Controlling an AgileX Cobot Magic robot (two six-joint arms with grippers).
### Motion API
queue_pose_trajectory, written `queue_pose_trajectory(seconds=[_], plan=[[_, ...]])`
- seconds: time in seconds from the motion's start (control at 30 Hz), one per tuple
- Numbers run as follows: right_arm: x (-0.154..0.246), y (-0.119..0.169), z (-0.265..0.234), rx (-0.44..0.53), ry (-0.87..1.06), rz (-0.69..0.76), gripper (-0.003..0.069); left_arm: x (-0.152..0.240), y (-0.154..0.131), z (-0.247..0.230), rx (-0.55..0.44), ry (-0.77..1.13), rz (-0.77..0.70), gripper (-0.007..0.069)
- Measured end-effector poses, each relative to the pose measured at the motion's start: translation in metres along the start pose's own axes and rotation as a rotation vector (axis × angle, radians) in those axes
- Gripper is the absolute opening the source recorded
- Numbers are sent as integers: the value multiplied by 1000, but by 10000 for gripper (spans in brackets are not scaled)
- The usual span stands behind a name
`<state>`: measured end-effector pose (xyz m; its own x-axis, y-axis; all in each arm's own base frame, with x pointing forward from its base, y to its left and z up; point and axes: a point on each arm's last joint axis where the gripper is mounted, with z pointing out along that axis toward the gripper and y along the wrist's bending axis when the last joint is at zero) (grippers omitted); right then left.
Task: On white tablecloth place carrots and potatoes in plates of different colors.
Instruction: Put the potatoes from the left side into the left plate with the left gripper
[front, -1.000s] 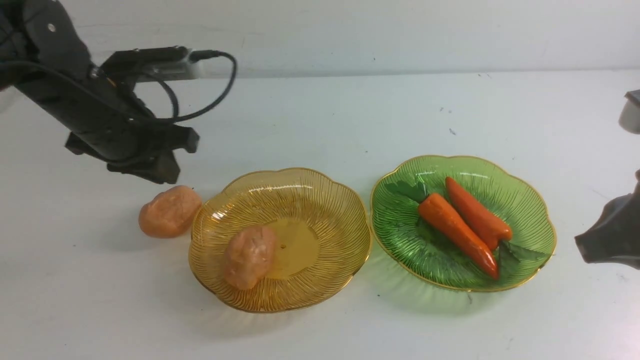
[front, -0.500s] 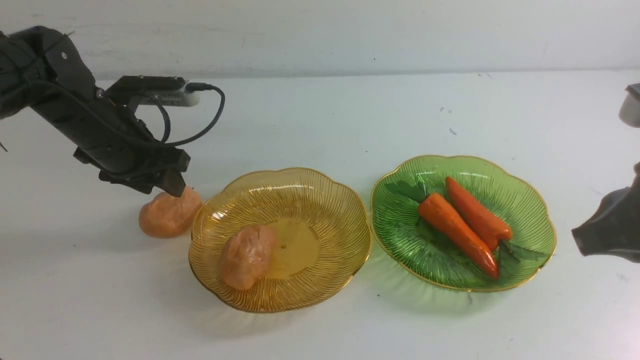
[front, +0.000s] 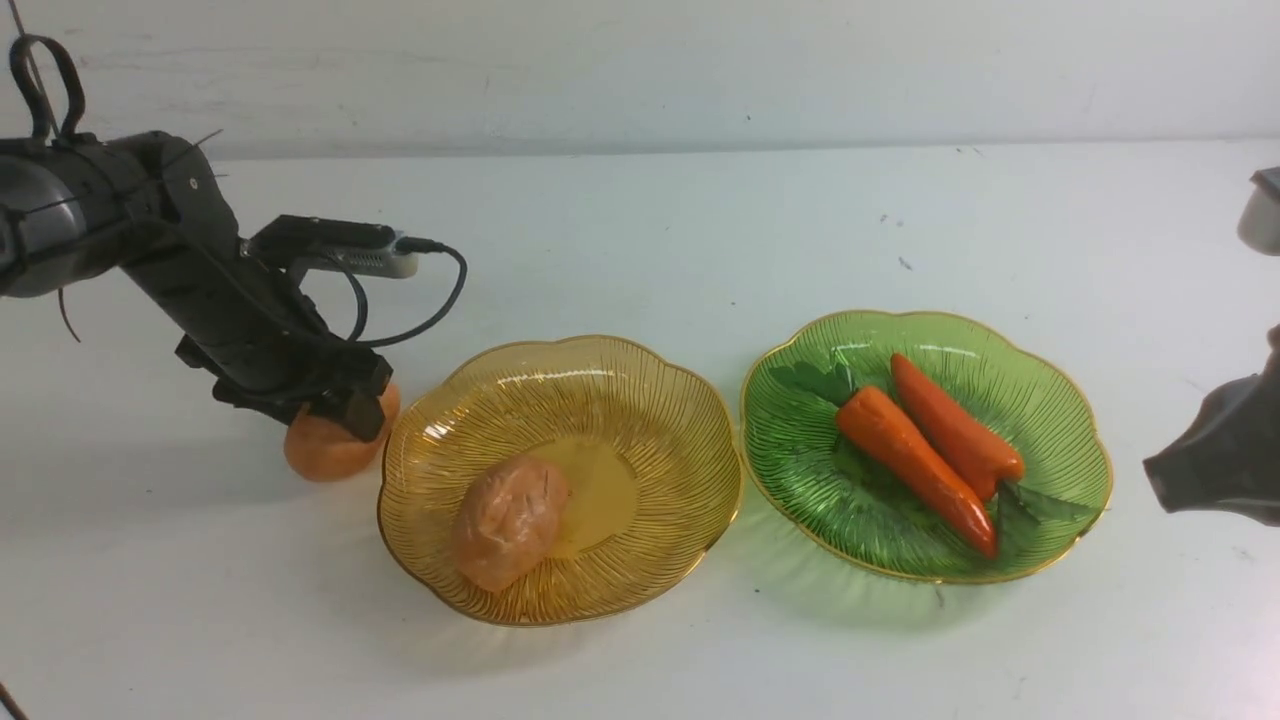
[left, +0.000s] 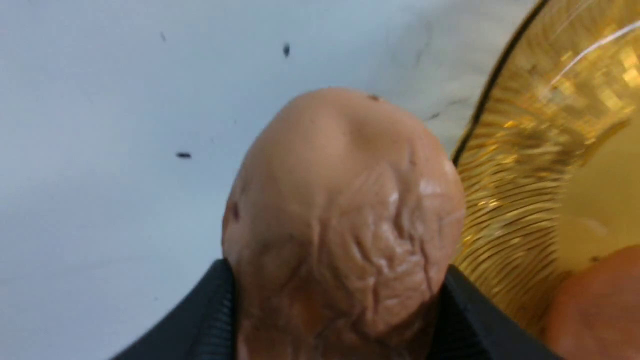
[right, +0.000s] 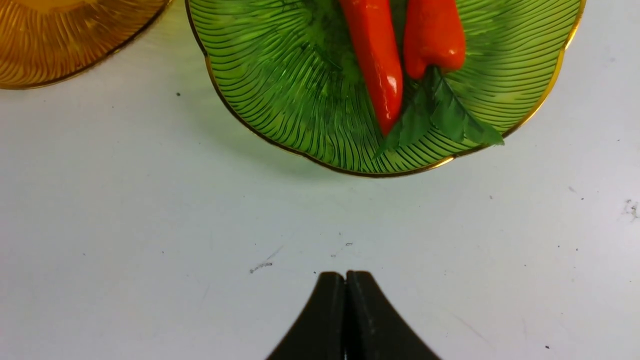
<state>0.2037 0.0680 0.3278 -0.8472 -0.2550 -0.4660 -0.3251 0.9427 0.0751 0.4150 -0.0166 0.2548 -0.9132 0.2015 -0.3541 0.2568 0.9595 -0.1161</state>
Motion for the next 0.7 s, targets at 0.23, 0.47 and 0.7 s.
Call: queue_pose_trajectory(seconds=[0.23,0.47,0.7], plan=[[-1,0,0,-5,-14,4,-15,-18,-36,-42,173,-128,1,369],[-2,1,0,-16,-21,10,-15,-25,-92,-6,359,-83,48,375],[13,5,-23,-28,-26,5,-15,-22,-143,51,406,4,102,527]])
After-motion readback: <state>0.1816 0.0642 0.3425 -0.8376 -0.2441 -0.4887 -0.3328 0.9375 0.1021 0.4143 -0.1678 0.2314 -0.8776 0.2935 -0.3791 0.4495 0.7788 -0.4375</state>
